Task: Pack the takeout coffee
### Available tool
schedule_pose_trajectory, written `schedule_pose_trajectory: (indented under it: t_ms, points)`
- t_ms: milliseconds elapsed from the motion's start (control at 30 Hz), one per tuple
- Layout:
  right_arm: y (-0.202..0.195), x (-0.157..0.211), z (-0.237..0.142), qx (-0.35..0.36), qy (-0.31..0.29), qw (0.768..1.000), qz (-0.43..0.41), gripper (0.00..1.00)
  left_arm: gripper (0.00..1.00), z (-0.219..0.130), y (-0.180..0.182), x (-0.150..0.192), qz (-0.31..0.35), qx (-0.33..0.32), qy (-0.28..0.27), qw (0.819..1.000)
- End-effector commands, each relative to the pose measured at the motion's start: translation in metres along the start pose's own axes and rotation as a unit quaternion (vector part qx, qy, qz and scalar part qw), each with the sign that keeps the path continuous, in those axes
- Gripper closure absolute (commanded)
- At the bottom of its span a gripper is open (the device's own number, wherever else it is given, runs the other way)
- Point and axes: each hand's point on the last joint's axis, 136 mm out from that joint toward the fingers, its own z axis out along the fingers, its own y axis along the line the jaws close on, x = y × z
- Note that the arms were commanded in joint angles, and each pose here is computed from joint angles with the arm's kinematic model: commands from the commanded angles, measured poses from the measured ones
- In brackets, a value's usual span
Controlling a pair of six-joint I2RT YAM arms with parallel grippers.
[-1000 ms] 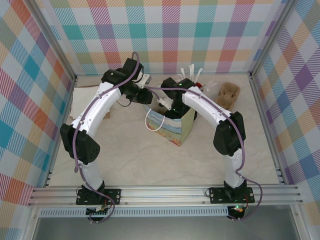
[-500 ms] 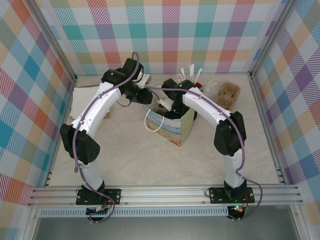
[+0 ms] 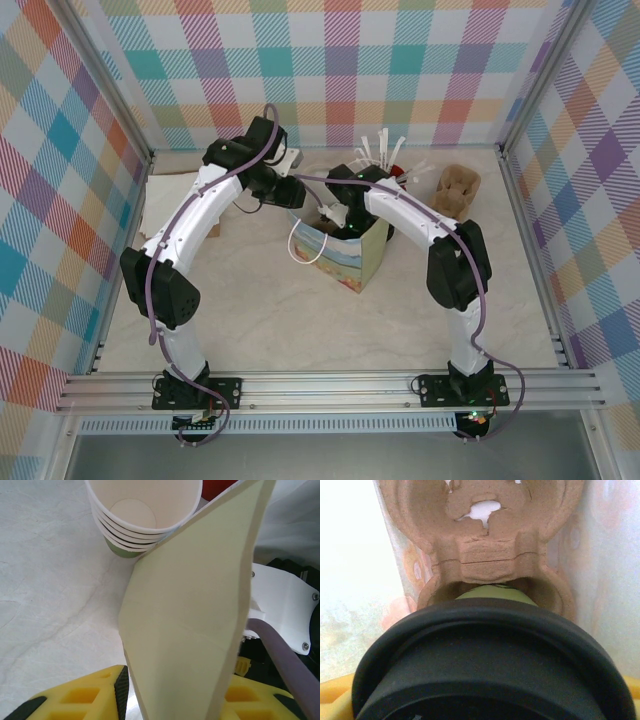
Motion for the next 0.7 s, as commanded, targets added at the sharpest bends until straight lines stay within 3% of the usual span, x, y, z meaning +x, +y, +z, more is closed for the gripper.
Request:
schedule_pose_trajectory:
  t_ms: [0, 667]
  points:
    - [-0.0016, 0.005, -0.0009, -0.001, 0.012, 1.0, -0.008, 0.17, 0.62, -0.0049, 0.0068, -0.003, -0.011, -0.009, -0.005, 1.0]
    - [-0.0081, 0.0096, -0.0023, 0.017, 0.022, 1.0, -0.01, 0.17, 0.61, -0.007, 0.0072, -0.004, -0.011, -0.011, -0.006, 1.0]
